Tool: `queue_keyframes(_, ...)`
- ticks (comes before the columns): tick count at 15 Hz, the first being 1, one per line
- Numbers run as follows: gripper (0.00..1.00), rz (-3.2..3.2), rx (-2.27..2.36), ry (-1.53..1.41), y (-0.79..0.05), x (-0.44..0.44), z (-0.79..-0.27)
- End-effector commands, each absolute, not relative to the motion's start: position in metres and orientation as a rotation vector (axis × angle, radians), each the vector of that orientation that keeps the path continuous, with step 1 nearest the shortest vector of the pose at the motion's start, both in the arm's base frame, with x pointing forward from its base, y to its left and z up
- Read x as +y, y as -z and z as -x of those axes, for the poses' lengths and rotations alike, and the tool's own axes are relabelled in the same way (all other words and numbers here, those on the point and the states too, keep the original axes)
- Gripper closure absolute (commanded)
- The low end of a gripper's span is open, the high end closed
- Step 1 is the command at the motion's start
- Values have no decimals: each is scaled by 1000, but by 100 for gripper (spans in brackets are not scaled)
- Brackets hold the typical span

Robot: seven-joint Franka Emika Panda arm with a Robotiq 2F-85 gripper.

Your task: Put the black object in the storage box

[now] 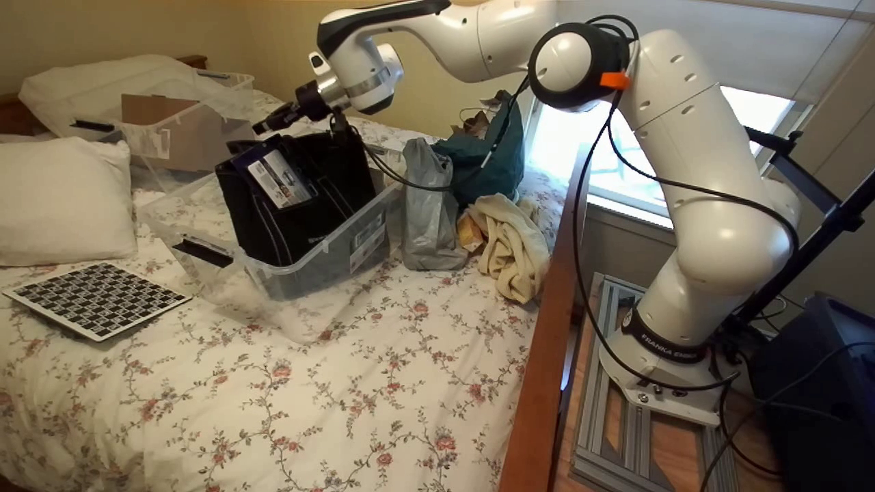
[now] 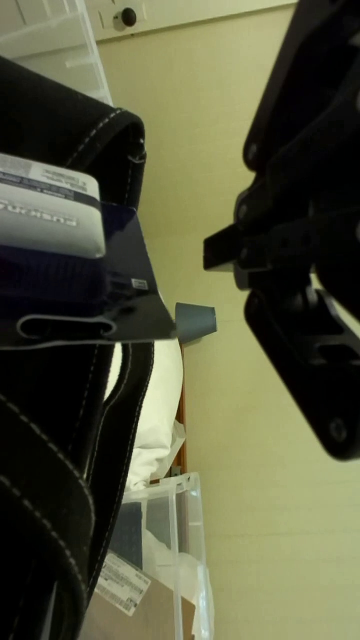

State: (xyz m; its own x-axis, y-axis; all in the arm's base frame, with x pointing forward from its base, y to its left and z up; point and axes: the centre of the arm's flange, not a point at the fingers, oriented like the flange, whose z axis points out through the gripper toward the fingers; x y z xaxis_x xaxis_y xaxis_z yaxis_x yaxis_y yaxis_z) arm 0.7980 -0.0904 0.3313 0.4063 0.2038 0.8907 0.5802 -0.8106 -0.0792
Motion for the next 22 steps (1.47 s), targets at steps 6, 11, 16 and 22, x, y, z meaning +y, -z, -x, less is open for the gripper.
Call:
queue_keyframes(6,100,2410,-771,1354,-306,-97,-775)
queue_keyframes(11,100,2528,-806,1305,-304,-112,-767)
queue_keyframes(16,100,2634,-868,1184,-297,-120,-758)
queue_keyframes(22,100,2670,-920,1042,-296,-114,-751)
